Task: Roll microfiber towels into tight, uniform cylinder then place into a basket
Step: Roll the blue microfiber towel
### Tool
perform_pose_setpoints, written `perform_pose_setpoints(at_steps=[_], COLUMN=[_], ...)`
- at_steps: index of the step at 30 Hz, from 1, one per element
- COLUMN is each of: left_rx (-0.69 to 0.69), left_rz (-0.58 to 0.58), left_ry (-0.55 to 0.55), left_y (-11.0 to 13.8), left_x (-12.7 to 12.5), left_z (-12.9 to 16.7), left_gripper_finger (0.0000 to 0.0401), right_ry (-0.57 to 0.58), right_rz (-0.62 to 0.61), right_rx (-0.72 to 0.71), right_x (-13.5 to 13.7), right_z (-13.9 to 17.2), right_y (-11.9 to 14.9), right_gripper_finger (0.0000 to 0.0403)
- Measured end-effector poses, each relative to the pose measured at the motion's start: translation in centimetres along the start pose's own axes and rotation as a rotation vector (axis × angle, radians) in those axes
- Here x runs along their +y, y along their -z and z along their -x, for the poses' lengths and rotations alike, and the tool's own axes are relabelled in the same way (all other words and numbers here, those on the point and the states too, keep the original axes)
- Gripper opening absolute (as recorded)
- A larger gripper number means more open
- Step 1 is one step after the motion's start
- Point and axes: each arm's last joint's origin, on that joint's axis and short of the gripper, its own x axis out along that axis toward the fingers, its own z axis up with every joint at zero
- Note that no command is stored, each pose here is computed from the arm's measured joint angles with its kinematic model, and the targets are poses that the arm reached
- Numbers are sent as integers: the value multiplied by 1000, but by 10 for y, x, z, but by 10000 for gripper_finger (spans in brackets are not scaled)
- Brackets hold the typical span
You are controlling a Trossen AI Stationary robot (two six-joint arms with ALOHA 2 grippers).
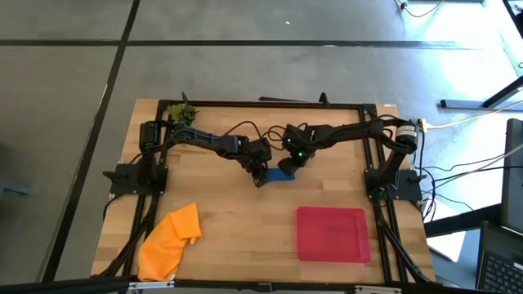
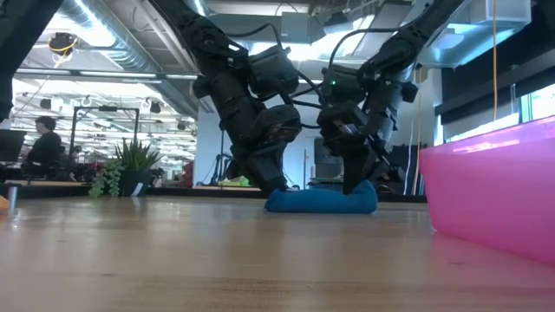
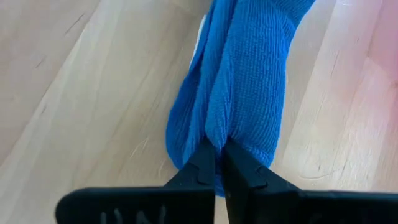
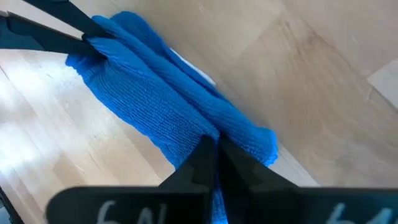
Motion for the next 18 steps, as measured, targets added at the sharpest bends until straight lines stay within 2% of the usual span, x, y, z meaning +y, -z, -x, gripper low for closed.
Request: perform_pose_setpoints(at_steps=[10,14,18], left_rx=[-2,-6,-5], left_rz=[-28,-23,-20], left_ry=[4,5,5], left_y=[0,0,0], left_x=[-1,-1,-1], left_z=[0,0,0], left_gripper_finger=[0,0,0], right_ry=[5,6,-14], right_rz=[6,7,7], right_rx=[-22,-24,-12], right_x=[0,0,0], right_z=[0,0,0], right_y=[-2,-2,-2], right_gripper_finger=[19,39,75])
